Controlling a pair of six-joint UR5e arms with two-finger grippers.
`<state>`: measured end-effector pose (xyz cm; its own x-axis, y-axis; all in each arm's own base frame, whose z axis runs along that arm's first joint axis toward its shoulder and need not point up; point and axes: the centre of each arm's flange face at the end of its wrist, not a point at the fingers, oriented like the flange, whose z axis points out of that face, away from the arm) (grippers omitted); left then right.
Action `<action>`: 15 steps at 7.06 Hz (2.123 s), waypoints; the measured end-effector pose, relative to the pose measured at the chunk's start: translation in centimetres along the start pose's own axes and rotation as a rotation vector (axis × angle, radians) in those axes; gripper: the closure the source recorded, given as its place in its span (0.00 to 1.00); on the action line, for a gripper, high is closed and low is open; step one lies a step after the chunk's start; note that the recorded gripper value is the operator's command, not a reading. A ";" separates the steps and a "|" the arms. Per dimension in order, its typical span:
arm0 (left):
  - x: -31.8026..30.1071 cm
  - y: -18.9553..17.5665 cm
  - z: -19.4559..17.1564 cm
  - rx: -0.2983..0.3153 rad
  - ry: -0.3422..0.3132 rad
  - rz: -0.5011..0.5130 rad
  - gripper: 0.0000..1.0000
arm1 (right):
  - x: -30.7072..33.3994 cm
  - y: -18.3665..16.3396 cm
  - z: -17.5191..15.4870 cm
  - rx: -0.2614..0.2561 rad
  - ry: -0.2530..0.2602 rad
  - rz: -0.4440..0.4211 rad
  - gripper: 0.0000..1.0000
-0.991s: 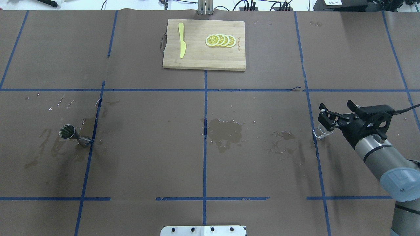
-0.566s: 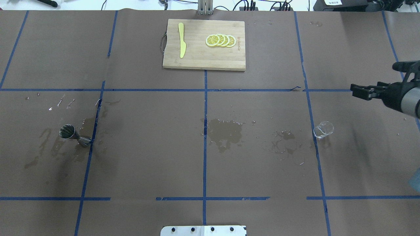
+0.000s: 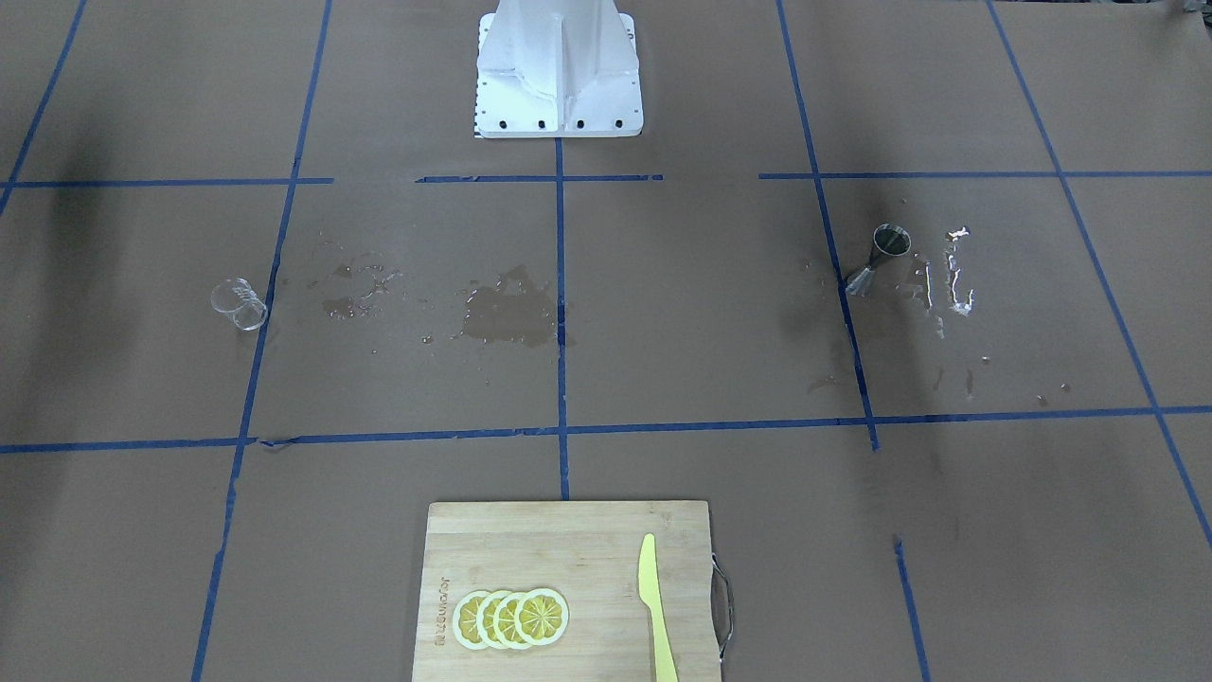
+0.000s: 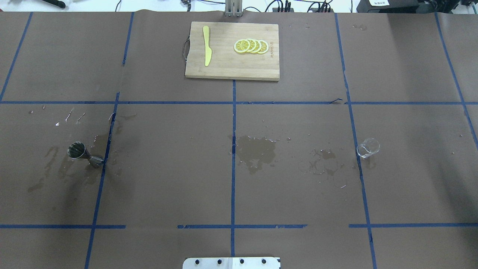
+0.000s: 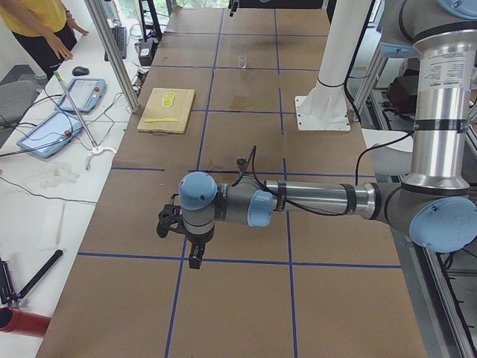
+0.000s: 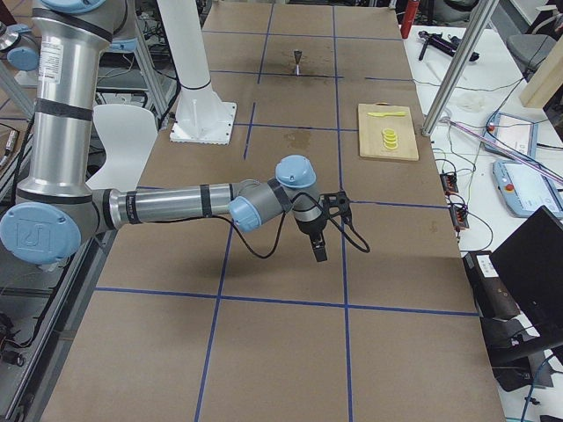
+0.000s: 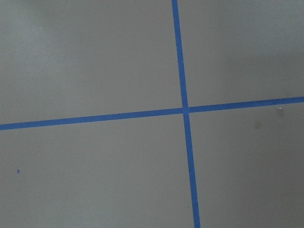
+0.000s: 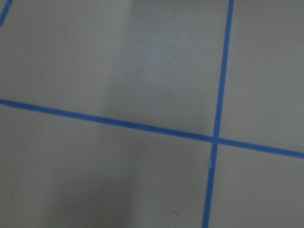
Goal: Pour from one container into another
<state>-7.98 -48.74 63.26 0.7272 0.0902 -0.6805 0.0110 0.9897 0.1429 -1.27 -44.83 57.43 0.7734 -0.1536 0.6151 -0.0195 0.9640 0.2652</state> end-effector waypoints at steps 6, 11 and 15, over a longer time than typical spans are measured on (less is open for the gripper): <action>-0.2 0.4 0.3 -0.004 -0.005 -0.002 0.00 | 6.7 5.6 2.7 -0.278 0.013 0.131 0.00; 0.0 0.3 0.1 0.005 -0.004 0.008 0.00 | 7.4 5.7 2.0 -0.261 -0.002 0.155 0.00; 0.0 0.3 0.1 0.005 -0.002 0.009 0.00 | 7.6 5.8 1.9 -0.260 -0.007 0.161 0.00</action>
<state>-7.86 -48.42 63.39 0.7284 0.0992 -0.6780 0.0077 0.9882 0.1527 3.31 -40.83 65.04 0.7693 0.0050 0.6388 0.0220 0.9992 -0.0344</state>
